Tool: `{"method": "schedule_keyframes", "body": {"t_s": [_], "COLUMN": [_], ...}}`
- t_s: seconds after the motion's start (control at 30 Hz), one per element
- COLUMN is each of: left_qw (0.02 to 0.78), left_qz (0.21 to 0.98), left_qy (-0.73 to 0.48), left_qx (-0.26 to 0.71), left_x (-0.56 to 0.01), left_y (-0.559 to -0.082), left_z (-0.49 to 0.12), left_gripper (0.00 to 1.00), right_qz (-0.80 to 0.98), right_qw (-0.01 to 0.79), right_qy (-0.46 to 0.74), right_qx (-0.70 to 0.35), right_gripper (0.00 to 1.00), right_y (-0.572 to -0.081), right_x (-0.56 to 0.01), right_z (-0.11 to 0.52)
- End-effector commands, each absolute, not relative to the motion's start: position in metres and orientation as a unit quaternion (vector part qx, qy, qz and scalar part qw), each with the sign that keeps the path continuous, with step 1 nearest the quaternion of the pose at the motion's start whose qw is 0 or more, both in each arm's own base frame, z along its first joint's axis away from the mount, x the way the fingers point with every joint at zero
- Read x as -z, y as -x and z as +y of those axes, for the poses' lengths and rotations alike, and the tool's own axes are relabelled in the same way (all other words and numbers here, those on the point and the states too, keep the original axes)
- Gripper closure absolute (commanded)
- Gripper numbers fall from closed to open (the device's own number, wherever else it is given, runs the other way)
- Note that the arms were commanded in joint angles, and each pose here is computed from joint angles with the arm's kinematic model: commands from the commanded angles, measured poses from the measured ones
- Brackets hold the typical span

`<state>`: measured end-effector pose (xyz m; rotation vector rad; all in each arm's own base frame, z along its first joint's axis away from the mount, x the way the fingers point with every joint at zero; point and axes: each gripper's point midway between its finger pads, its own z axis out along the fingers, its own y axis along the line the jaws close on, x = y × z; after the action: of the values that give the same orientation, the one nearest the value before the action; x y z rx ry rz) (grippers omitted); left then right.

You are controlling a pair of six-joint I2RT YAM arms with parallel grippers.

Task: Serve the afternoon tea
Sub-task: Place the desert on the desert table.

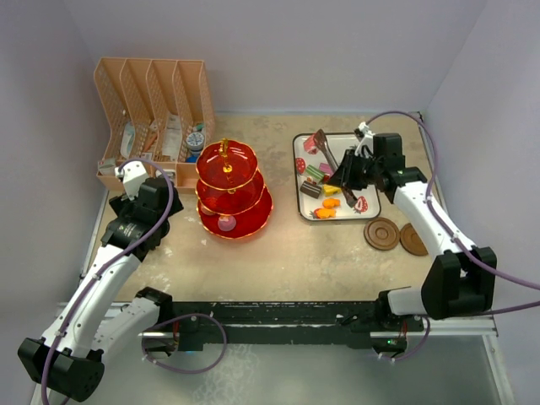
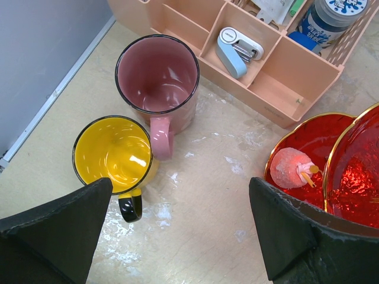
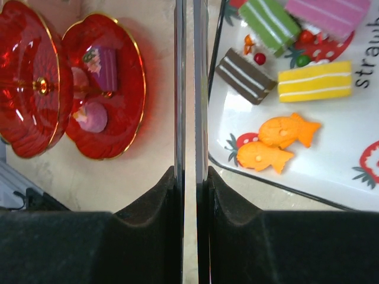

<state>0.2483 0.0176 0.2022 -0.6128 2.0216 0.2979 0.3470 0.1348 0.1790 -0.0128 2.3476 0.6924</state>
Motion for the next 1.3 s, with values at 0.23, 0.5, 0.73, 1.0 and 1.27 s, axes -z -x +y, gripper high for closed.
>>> {"method": "schedule_keyframes", "body": {"t_s": [0.23,0.5,0.73,1.0,1.27], "left_qw": [0.503,0.503,0.502,0.502,0.501], "left_qz": [0.819,0.818,0.819,0.82,0.819], "left_qy": [0.253,0.254,0.254,0.253,0.254], "left_qx": [-0.11,-0.112,-0.111,-0.112,-0.113], "left_x": [-0.215,-0.215,-0.214,-0.214,-0.214], "left_y": [-0.255,-0.255,-0.256,-0.256,-0.256], "left_z": [0.015,0.015,0.015,0.015,0.015], "left_gripper": [0.05,0.05,0.05,0.05,0.05], "right_qz": [0.876,0.87,0.874,0.877,0.87], "right_qw": [0.288,0.246,0.205,0.169,0.153], "right_qy": [0.069,0.069,0.056,0.048,0.054], "right_qx": [-0.38,-0.423,-0.437,-0.447,-0.466], "right_gripper": [0.83,0.83,0.83,0.83,0.83], "right_y": [-0.297,-0.266,-0.238,-0.214,-0.206], "right_x": [-0.188,-0.18,-0.168,-0.16,-0.162], "right_z": [0.196,0.218,0.22,0.218,0.225]}}
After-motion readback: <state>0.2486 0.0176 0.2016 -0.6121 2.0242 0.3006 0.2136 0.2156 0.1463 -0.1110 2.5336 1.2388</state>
